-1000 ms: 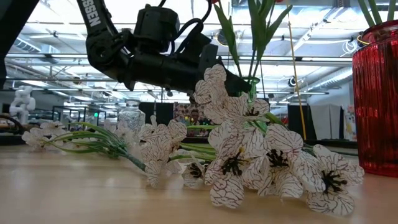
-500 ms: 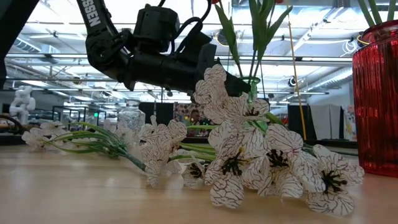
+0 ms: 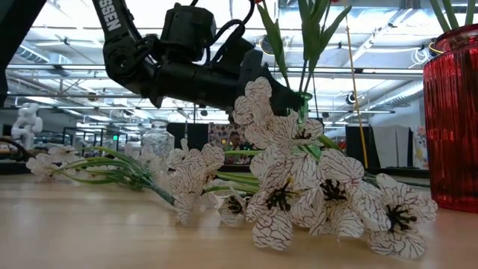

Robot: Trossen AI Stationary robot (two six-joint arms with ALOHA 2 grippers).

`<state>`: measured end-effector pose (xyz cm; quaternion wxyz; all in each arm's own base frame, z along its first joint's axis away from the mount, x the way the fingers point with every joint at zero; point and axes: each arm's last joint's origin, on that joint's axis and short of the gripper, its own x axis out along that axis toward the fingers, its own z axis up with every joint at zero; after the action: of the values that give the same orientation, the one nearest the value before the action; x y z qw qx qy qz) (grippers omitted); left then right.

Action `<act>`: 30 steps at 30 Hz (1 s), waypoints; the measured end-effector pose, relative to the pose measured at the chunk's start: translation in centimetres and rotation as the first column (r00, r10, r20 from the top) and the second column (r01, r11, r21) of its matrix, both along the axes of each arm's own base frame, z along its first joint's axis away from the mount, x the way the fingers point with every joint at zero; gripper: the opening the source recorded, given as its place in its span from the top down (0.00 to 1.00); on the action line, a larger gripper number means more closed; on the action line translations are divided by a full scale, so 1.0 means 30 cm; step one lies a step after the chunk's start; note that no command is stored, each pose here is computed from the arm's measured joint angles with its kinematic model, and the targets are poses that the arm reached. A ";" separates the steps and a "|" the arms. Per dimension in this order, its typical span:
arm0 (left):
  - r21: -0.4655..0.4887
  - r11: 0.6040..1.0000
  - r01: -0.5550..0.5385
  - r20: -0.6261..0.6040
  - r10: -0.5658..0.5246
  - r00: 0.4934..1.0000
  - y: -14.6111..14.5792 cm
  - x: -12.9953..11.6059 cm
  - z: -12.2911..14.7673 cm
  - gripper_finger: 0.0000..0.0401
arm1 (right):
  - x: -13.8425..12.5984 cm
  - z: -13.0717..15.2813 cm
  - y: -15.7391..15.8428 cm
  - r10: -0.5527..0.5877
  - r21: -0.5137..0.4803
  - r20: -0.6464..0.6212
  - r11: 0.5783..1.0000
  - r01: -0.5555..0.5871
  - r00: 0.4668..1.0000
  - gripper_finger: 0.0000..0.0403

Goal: Sort flowers into vase by color
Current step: Adjust the green vase

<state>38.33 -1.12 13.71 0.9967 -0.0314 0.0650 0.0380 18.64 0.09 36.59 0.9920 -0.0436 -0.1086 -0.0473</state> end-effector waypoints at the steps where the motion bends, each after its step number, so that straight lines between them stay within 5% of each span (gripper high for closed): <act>1: 0.000 1.000 -0.002 0.007 0.002 1.000 -0.002 0.004 0.005 0.22 | 0.000 0.000 0.000 0.000 0.000 0.000 1.000 0.000 1.000 0.63; 30: 0.030 1.000 -0.008 0.002 0.008 1.000 -0.007 0.083 -0.058 0.24 | 0.001 -0.002 0.000 0.001 0.001 -0.006 1.000 -0.001 1.000 0.63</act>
<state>40.81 -1.34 11.98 0.9969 -0.0170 0.0632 0.0431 18.66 0.10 36.53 0.9924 -0.0431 -0.1058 -0.0467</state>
